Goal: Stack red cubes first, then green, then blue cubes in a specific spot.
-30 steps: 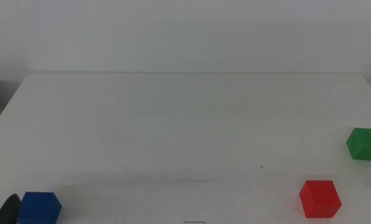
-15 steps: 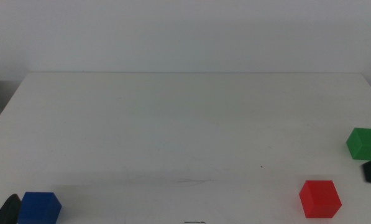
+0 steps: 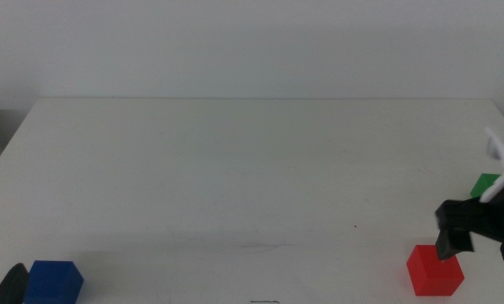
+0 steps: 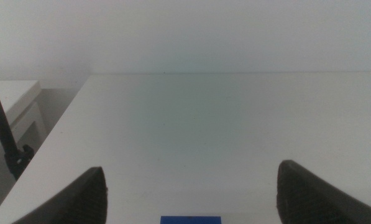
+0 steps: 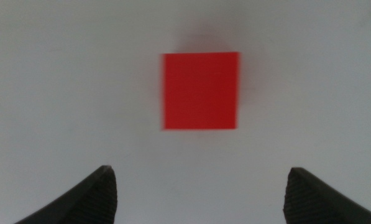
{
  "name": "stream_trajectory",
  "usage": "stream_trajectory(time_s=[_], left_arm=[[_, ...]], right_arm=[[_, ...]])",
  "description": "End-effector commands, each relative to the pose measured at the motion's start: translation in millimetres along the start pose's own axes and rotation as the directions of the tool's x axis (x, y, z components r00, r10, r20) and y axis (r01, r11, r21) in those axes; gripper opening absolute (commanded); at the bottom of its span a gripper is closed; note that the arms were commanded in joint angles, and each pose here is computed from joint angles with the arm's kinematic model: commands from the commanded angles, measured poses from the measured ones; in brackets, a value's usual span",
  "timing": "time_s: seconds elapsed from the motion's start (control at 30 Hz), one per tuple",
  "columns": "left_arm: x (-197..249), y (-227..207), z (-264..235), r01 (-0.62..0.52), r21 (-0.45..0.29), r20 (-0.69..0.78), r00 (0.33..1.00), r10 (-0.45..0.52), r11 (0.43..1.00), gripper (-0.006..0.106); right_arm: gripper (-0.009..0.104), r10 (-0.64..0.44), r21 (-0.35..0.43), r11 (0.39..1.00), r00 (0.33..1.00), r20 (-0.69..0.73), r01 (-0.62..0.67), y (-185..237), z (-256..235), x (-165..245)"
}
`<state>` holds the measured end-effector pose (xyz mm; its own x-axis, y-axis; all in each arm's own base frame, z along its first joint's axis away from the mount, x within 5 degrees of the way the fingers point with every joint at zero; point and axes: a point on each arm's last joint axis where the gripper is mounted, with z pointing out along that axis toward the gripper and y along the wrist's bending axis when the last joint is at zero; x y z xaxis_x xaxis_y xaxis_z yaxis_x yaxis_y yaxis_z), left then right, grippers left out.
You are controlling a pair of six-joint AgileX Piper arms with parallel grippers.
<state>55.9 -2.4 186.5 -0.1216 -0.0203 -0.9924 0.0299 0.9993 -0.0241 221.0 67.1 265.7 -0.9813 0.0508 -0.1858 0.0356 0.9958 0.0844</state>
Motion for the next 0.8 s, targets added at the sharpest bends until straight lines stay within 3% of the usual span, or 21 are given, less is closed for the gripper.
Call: stream_trajectory(time_s=[0.0, 0.6, 0.77], left_arm=[[-9.2, 0.0, -2.1, 0.012, 0.002, 0.100, 0.995, -0.012, 1.000, 0.094], [-9.2, 0.0, -2.1, 0.012, 0.002, 0.100, 0.995, -0.012, 1.000, 0.094], [-9.2, 0.0, -2.1, 0.012, 0.002, 0.100, 0.995, -0.012, 1.000, 0.094]], right_arm=[[0.088, 0.030, 0.044, 0.999, 0.998, 0.057, -0.032, 0.9, -0.2, -13.1], [0.088, -0.023, 0.077, 0.997, 0.999, 0.032, 0.021, 13.8, 61.5, -41.0], [0.076, -0.026, 0.090, 0.996, 1.000, -0.009, 0.027, 14.1, 76.0, -42.3]])
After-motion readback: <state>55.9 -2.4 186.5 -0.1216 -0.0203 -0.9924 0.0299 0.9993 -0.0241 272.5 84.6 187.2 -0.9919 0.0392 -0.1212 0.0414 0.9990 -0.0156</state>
